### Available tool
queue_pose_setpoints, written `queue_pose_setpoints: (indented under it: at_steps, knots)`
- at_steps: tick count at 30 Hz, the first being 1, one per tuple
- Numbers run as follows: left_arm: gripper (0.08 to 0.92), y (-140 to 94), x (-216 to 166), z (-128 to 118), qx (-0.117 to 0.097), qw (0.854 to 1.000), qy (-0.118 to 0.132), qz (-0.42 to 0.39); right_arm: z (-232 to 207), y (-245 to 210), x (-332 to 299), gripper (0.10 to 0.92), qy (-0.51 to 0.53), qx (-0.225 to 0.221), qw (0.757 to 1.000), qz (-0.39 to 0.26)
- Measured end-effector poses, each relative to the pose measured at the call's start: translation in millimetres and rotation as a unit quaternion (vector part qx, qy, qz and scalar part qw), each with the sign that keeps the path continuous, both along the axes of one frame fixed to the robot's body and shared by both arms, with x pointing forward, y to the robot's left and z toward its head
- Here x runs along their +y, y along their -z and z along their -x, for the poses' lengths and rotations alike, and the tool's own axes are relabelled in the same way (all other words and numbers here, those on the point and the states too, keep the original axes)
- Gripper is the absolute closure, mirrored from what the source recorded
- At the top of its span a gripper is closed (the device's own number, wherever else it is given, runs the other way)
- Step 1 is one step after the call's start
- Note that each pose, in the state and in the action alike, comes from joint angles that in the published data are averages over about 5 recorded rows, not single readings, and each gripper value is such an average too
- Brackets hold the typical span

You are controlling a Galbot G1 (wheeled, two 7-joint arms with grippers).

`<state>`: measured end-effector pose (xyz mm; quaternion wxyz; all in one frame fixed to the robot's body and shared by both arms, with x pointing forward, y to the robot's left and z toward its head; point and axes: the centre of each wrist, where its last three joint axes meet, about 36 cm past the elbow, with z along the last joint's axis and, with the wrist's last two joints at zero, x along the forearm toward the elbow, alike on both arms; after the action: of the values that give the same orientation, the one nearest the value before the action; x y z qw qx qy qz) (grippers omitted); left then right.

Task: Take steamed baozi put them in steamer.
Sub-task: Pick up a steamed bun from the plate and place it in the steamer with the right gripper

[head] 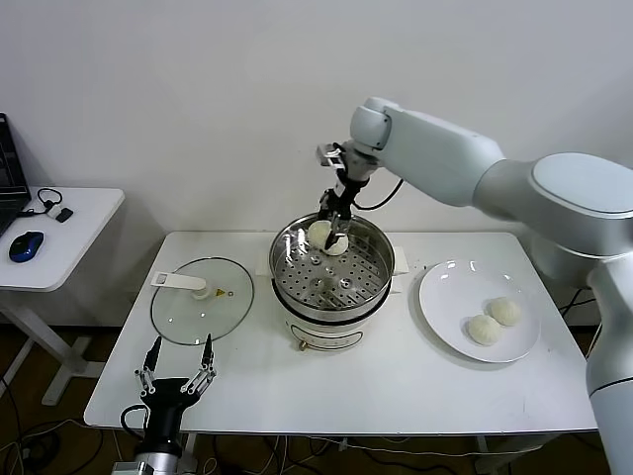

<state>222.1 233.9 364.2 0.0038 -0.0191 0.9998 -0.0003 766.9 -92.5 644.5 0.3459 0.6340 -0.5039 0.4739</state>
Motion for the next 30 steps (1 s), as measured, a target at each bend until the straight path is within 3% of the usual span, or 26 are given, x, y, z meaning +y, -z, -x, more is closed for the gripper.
queue_pose_setpoints:
  at_steps: [13,30]
  knots:
    - [0.177,2,3,3,0.003,1.0,-0.004,0.0,0,39,38,0.369,-0.009,0.014,1.0,0.002]
    - [0.177,3,2,3,0.005,1.0,-0.004,0.003,-1,58,42,0.369,-0.011,0.015,1.0,0.016]
